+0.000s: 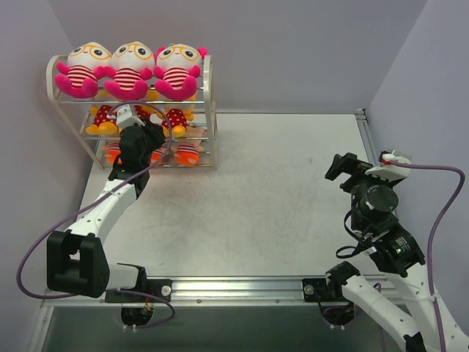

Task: Place and organize the stuffed toys onto the shelf
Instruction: Place the stuffed toy onto shelf

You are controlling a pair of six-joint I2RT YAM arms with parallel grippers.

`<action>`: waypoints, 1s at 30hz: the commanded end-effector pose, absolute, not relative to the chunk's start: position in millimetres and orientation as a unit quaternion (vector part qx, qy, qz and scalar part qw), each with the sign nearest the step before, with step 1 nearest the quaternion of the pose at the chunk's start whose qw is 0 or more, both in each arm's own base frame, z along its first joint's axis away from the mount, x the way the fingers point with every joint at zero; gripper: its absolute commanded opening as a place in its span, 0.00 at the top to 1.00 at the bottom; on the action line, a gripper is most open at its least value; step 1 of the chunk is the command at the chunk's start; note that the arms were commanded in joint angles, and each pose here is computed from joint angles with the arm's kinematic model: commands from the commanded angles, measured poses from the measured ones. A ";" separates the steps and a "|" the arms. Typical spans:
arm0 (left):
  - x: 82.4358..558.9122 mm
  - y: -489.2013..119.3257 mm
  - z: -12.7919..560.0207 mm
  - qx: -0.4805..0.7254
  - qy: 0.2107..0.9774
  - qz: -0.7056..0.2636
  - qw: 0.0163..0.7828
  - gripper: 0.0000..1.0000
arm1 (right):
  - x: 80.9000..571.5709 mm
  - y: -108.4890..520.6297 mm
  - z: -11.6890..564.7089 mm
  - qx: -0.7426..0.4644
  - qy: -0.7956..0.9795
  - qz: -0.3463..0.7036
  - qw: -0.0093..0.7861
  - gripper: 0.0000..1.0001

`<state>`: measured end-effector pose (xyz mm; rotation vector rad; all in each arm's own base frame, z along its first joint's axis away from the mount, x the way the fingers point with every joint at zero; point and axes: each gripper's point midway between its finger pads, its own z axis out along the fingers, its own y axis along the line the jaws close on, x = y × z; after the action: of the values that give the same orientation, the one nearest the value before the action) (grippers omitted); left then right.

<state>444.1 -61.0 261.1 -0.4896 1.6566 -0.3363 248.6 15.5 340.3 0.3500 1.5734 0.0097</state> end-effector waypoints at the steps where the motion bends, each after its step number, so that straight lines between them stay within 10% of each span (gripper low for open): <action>1: 453.3 -62.3 293.3 -0.217 0.692 -0.166 0.669 0.62 | 251.0 13.8 340.9 0.164 0.700 -0.003 0.695 0.00; 15: 458.4 -65.6 294.3 -0.217 0.687 -0.175 0.671 0.61 | 252.5 14.8 339.9 0.164 0.701 -0.003 0.694 0.01; 30: 432.6 -56.8 304.8 -0.231 0.674 -0.176 0.679 0.37 | 252.3 15.8 339.2 0.163 0.701 0.000 0.694 0.01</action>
<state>441.7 -61.2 277.8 -0.5023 1.5984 -0.3710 250.3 17.0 335.7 0.3443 1.5849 0.0049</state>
